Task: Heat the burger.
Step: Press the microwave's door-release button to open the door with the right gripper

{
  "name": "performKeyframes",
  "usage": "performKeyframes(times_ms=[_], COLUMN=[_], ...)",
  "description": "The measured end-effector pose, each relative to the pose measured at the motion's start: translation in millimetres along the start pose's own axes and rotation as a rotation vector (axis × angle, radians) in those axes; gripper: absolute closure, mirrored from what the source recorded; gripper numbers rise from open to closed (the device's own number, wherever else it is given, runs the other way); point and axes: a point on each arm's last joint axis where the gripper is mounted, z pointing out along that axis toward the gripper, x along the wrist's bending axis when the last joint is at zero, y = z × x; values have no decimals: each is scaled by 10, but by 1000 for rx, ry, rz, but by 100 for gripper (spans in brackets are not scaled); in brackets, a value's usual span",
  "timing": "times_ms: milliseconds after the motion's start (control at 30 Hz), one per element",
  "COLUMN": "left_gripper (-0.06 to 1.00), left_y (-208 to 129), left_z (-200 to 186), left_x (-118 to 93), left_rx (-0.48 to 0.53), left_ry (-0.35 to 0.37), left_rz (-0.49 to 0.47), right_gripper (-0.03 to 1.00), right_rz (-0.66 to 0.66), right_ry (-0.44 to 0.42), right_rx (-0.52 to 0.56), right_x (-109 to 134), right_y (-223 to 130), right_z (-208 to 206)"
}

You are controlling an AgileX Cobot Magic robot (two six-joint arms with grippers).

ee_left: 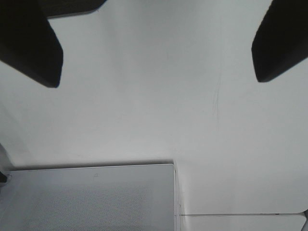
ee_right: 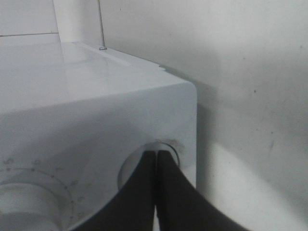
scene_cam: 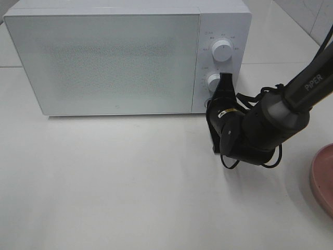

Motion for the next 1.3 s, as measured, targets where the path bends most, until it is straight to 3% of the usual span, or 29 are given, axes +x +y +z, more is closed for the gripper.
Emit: performKeyframes(times_ms=[1300], left_gripper=[-4], left_y=[0], left_z=[0], left_x=[0], left_rx=[0], left_ry=[0], left_rz=[0], right_gripper=[95], right_rz=[-25], right_ry=[47], right_rx=[-84], right_x=[28], right_y=[-120], right_z=[170])
